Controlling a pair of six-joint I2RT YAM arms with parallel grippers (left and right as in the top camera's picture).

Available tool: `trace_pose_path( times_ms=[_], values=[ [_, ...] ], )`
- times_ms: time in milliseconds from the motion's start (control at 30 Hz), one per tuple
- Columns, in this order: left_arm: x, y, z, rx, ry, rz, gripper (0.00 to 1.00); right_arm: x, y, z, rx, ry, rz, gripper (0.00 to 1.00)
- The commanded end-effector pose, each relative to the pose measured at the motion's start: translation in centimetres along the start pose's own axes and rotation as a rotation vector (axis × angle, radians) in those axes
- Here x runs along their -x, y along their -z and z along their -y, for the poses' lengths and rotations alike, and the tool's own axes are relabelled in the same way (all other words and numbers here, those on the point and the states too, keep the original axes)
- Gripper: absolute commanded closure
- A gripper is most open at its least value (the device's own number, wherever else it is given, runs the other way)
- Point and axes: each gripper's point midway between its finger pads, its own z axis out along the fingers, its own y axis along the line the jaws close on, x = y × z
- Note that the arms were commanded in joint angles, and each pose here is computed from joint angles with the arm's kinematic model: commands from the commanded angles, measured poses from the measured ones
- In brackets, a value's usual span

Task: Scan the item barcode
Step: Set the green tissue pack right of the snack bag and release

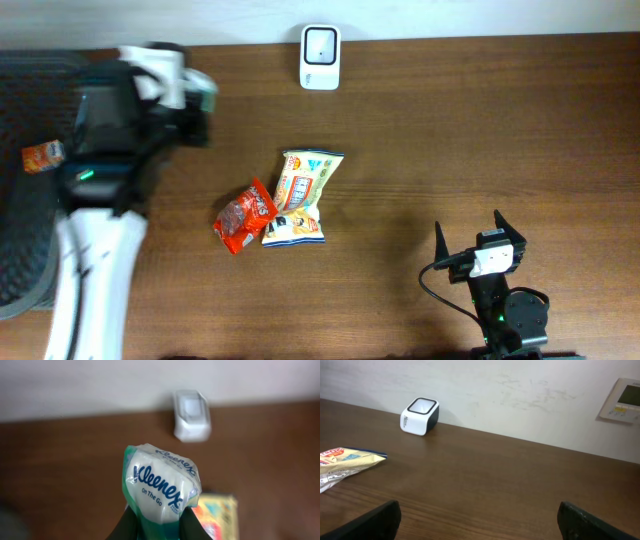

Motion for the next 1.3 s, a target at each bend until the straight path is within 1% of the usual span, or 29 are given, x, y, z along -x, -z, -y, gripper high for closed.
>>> trace_pose_path(
  times_ms=[0,67,133,267,300,333,400,533,567,633,733,800,900,1033,1100,1133,1200,1267],
  values=[
    [-4.3,-5.1,6.3,-0.130,-0.068,-0.179,0.91,-0.2,0.0,-0.1,0.000,-0.006,-0.004,0.01],
    [-6.4,-7.1,8.7,-0.173,-0.103,-0.250,0.92,-0.2,0.0,-0.1,0.000,-0.006,-0.004,0.01],
    [-8.6,-9.0,11.2,-0.214,-0.140,-0.316,0.96,-0.2,0.0,-0.1,0.000,-0.006,-0.004,0.01],
    [-12.6,-11.2,15.2,-0.273,-0.206,-0.420,0.96,-0.2,0.0,-0.1,0.000,-0.006,-0.004,0.01],
    [-13.8,-11.7,16.4,-0.290,-0.228,-0.449,0.92,-0.2,0.0,-0.1,0.000,-0.006,-0.004,0.01],
    [-15.2,-12.1,17.6,-0.307,-0.252,-0.482,0.83,-0.2,0.0,-0.1,0.000,-0.006,-0.004,0.01],
    [-16.3,-12.4,18.5,-0.318,-0.268,-0.507,0.78,-0.2,0.0,-0.1,0.000,-0.006,-0.004,0.01],
    [-18.1,-12.8,20.0,-0.338,-0.299,-0.546,0.73,-0.2,0.0,-0.1,0.000,-0.006,-0.004,0.01],
    [-18.3,-12.8,20.3,-0.343,-0.305,-0.549,0.67,-0.2,0.0,-0.1,0.000,-0.006,-0.004,0.01],
    [-18.3,-12.8,21.0,-0.354,-0.316,-0.539,0.49,-0.2,0.0,-0.1,0.000,-0.006,-0.004,0.01],
    [-17.7,-13.1,21.4,-0.363,-0.318,-0.506,0.35,-0.2,0.0,-0.1,0.000,-0.006,-0.004,0.02],
    [-16.0,-13.5,21.3,-0.362,-0.307,-0.461,0.30,-0.2,0.0,-0.1,0.000,-0.006,-0.004,0.01],
    [-11.7,-13.3,20.0,-0.339,-0.270,-0.391,0.27,-0.2,0.0,-0.1,0.000,-0.006,-0.004,0.01],
    [-3.1,-11.6,15.9,-0.272,-0.197,-0.257,0.27,-0.2,0.0,-0.1,0.000,-0.006,-0.004,0.01],
    [1.9,-9.8,12.3,-0.216,-0.145,-0.170,0.27,-0.2,0.0,-0.1,0.000,-0.006,-0.004,0.01],
    [3.6,-9.0,10.7,-0.191,-0.125,-0.137,0.27,-0.2,0.0,-0.1,0.000,-0.006,-0.004,0.01],
    [8.0,-6.4,5.3,-0.103,-0.062,-0.046,0.26,-0.2,0.0,-0.1,0.000,-0.006,-0.004,0.01],
    [10.6,-3.4,-1.4,0.027,0.037,0.018,0.26,-0.2,0.0,-0.1,0.000,-0.006,-0.004,0.01]
  ],
)
